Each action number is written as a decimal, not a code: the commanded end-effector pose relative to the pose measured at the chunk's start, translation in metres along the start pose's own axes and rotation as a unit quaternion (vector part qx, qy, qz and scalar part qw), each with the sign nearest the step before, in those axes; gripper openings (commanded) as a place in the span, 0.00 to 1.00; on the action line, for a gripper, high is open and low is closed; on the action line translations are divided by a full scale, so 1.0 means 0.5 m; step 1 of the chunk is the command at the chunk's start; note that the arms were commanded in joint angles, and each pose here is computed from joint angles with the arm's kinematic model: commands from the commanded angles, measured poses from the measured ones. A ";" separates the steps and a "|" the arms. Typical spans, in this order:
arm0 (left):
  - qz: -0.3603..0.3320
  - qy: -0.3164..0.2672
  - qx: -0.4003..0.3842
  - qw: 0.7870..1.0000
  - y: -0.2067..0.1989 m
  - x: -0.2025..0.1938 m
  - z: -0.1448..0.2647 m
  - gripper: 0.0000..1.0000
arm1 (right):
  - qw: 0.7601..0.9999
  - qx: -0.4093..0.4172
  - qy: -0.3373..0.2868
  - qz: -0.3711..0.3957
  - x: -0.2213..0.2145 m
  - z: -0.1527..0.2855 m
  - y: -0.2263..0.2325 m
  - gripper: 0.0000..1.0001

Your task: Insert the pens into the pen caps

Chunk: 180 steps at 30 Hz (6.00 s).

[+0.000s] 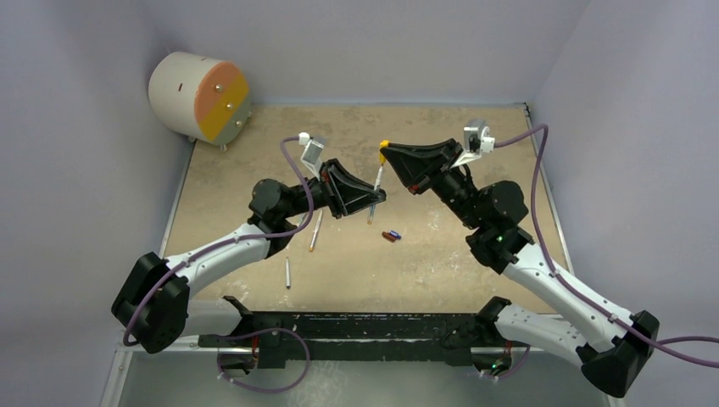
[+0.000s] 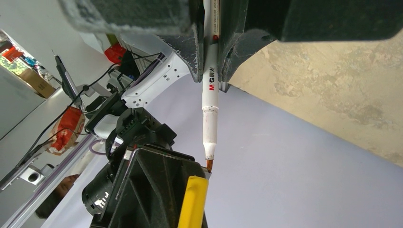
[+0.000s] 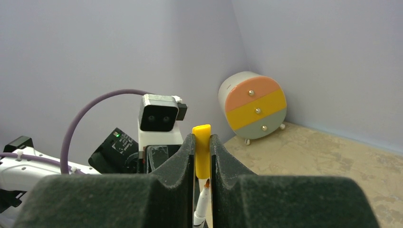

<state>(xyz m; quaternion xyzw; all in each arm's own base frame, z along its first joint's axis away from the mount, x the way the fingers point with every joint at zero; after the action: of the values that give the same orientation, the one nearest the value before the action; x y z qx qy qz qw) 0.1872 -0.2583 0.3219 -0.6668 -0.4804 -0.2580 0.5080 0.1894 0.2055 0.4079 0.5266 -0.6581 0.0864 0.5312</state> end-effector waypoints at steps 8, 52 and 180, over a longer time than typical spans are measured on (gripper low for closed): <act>-0.053 -0.031 -0.040 0.997 -0.044 0.053 -0.010 0.00 | 1.000 0.001 -0.017 -0.001 0.004 0.003 0.000 0.00; -0.102 0.044 -0.058 0.992 -0.023 0.047 -0.038 0.00 | 0.999 -0.024 -0.025 0.020 0.067 0.051 0.029 0.27; -0.213 0.085 -0.131 0.964 -0.116 0.136 -0.050 0.00 | 0.973 -0.060 0.222 -0.012 -0.107 0.116 -0.004 0.36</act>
<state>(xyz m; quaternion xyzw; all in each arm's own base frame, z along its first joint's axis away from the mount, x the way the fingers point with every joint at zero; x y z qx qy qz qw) 0.1807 -0.2649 0.3684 -0.6004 -0.4484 -0.4546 0.4815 0.1494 0.1996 0.3735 0.5095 -0.5649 0.1430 0.6331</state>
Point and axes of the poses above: each gripper's point midway between its finger pads, its own z axis back along the fingers, its own y axis along the line the jaws close on, x = y × z, the point moved 8 cm from there along z, back along the fingers, and after that the axes turned 7 degrees about -z, right-handed, at the moved point
